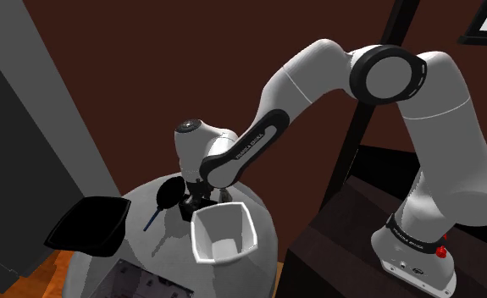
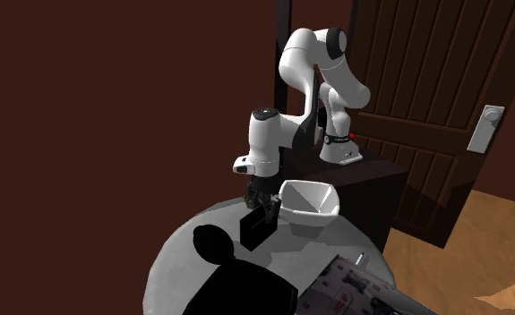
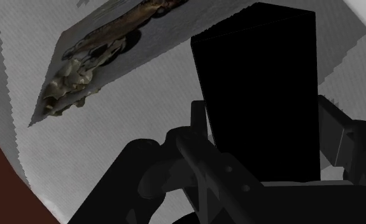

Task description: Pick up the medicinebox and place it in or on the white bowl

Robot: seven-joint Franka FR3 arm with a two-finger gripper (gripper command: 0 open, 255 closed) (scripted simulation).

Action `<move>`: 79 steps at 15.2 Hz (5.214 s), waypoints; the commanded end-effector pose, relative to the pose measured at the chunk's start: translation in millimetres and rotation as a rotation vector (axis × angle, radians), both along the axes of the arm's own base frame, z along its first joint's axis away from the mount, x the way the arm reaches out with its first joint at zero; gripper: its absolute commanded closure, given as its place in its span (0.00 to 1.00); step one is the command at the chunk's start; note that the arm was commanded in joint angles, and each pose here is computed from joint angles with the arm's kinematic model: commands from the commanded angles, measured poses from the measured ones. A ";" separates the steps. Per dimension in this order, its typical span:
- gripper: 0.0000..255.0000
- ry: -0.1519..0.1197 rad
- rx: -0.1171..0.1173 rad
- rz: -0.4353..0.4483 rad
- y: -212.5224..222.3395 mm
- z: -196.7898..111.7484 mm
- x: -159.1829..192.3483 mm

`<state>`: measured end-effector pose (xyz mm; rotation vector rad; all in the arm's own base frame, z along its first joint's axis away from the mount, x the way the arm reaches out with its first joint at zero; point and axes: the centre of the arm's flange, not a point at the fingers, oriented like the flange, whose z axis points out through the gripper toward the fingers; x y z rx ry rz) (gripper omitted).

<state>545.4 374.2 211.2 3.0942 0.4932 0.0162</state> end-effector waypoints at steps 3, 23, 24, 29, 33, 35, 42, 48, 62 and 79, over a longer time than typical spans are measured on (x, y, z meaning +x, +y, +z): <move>1.00 0.005 -0.003 0.001 0.2 -2.1 -1.0; 1.00 0.005 -0.003 0.000 -0.8 86.5 -0.8; 1.00 0.005 -0.003 0.000 -0.8 91.7 -0.8; 1.00 0.005 -0.003 0.000 -0.8 118.1 -0.8; 1.00 0.005 -0.003 0.000 -0.8 139.3 -0.8; 1.00 0.005 -0.003 0.000 -0.8 149.8 -0.8; 1.00 0.005 -0.003 0.000 -0.8 186.8 -0.8; 1.00 0.005 -0.003 0.000 0.7 212.2 -13.7; 1.00 0.005 -0.003 0.000 18.5 228.5 -163.2; 1.00 0.005 -0.003 0.000 18.5 139.5 -163.2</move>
